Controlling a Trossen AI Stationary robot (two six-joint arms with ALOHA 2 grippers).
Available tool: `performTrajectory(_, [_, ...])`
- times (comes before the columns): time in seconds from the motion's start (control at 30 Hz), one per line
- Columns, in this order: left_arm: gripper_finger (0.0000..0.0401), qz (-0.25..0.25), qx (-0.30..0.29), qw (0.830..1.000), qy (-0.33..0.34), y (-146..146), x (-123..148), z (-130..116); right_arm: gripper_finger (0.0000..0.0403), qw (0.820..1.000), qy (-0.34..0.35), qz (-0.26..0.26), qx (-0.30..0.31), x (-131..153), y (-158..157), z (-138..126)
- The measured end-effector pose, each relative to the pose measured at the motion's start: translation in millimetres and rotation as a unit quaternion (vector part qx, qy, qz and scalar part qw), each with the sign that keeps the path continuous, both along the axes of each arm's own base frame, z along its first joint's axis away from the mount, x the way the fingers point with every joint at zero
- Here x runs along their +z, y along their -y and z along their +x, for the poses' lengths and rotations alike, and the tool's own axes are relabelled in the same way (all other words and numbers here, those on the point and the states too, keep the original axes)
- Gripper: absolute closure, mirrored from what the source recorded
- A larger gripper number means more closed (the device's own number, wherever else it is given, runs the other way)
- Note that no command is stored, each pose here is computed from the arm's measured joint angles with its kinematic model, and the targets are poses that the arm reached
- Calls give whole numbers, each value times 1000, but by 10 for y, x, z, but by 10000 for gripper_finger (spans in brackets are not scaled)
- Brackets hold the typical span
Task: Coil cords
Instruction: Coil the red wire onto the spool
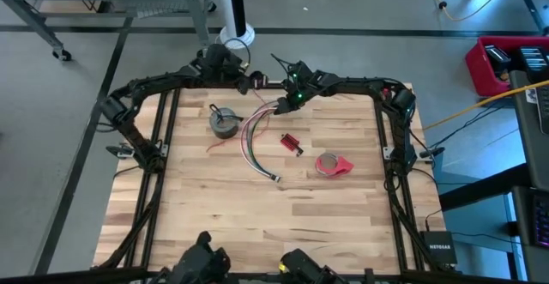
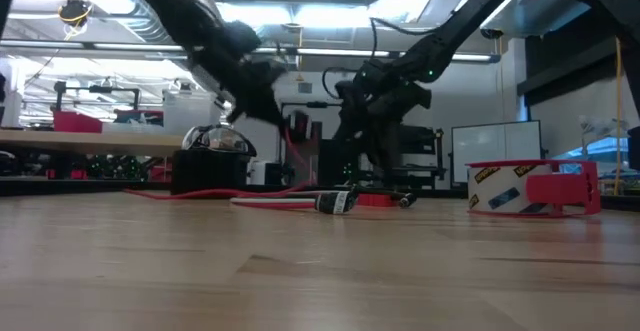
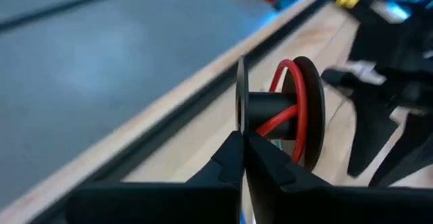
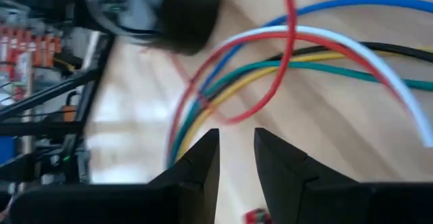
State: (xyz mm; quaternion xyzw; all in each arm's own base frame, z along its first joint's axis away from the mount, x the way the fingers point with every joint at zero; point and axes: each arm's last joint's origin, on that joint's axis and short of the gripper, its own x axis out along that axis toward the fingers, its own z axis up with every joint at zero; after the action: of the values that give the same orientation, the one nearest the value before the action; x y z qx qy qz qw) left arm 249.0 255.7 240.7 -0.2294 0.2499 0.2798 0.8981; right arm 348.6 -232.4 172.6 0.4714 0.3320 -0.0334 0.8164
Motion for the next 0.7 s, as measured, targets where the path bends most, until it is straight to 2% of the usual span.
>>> performTrajectory(0.23, [401, 55, -2, 997, 53, 273, 605, -242, 306, 998, 51, -44, 0, 668, -128, -177])
performTrajectory(0.47, [401, 76, -30, 993, 81, 781, 1072, -502, 306, 991, 88, -104, -5, 1358, -375, -528])
performTrajectory(0.6, [401, 84, -62, 989, 107, 1092, 1258, -575, 306, 988, 99, -122, 0, 1594, -584, -638])
performTrajectory(0.7, [401, 87, -88, 983, 134, 1296, 1369, -598, 306, 986, 92, -140, 9, 1636, -821, -600])
